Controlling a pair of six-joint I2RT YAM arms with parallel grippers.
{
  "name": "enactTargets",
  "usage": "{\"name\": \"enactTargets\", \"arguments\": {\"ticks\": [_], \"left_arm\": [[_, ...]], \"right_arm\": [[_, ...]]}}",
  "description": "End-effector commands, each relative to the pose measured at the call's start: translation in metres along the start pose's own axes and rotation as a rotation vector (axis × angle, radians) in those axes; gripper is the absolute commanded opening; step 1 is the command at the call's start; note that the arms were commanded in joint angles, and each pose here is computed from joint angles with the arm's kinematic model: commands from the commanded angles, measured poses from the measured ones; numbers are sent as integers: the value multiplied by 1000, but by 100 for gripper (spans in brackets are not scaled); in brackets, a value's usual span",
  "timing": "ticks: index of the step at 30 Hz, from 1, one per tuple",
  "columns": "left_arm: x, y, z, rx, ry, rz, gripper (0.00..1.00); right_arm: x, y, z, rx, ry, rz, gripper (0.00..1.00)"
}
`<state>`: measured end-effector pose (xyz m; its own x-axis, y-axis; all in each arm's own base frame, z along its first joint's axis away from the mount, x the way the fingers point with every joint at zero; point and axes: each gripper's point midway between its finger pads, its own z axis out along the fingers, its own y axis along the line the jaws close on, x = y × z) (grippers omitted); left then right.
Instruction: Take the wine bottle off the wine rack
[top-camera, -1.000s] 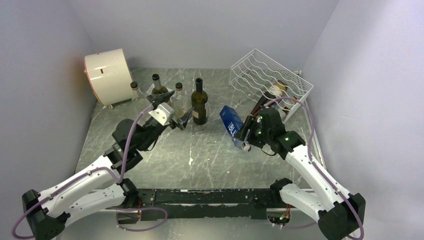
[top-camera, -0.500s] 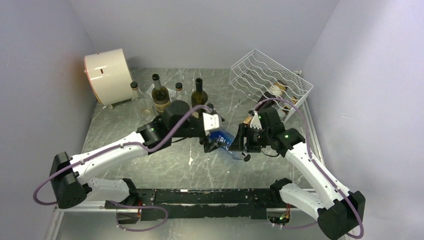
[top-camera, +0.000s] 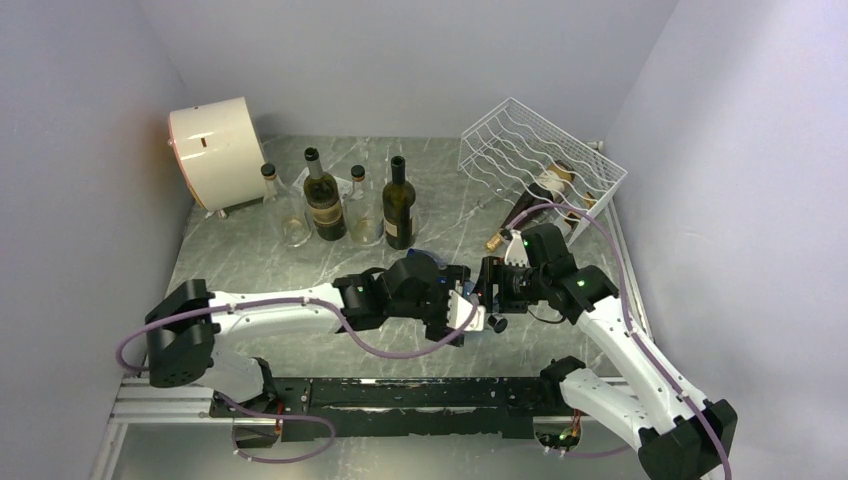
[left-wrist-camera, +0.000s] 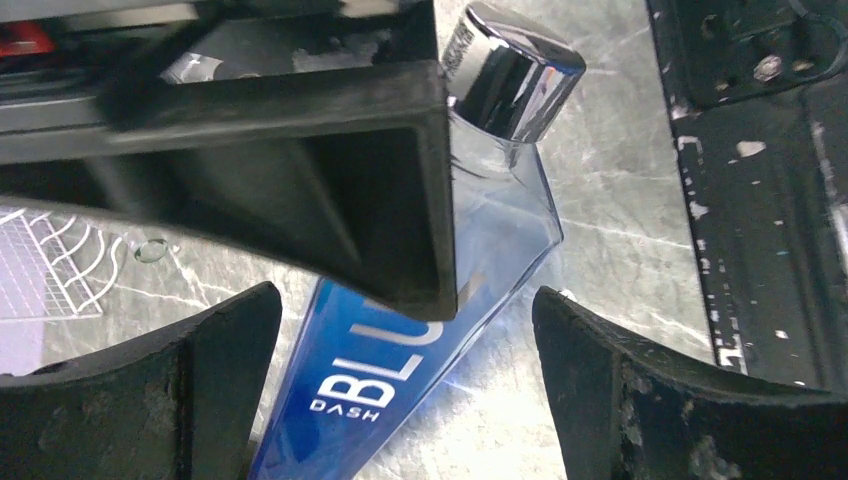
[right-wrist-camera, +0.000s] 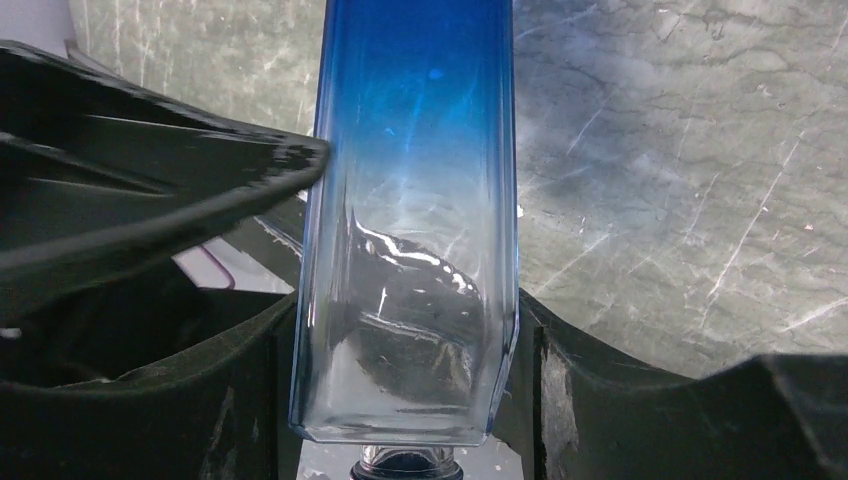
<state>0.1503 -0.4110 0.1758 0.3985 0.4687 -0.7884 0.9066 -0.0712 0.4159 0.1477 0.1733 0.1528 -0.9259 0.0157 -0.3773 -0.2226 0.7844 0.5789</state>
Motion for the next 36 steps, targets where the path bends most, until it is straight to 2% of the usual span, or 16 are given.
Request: {"name": "enactTargets", "arguments": {"ticks": [1, 6, 10, 13, 16, 18, 25, 27, 33, 36], "left_arm": [[1, 14, 18, -97, 5, 114, 99], [13, 0, 38, -53, 41, 139, 99], [15, 9, 42, -102, 69, 141, 85], [13, 14, 36, -142, 52, 143, 67], [13, 18, 26, -184, 38, 140, 49], [13, 19, 22, -201, 42, 129, 41], [17, 19, 9, -236, 52, 34, 29], [19, 16, 4, -242, 46, -1, 27], [28, 14, -17, -290, 52, -72, 24], [30, 20, -30, -356, 52, -136, 14]], "right_arm": [[-1, 10, -3, -57, -16, -40, 0], [-4, 12, -6, -58, -30, -46, 0], [-5, 11, -8, -49, -44, -50, 0], [-7, 9, -11, -30, -59, -52, 2], [-9, 8, -13, -15, -64, -56, 26], [-10, 9, -15, -15, -60, -61, 43], [-34, 10, -33, 65, -146, -59, 94], [-43, 13, -42, 87, -173, -64, 100], [-87, 25, -81, 171, -340, -92, 100], [-113, 15, -112, 304, -475, -74, 100]]}}
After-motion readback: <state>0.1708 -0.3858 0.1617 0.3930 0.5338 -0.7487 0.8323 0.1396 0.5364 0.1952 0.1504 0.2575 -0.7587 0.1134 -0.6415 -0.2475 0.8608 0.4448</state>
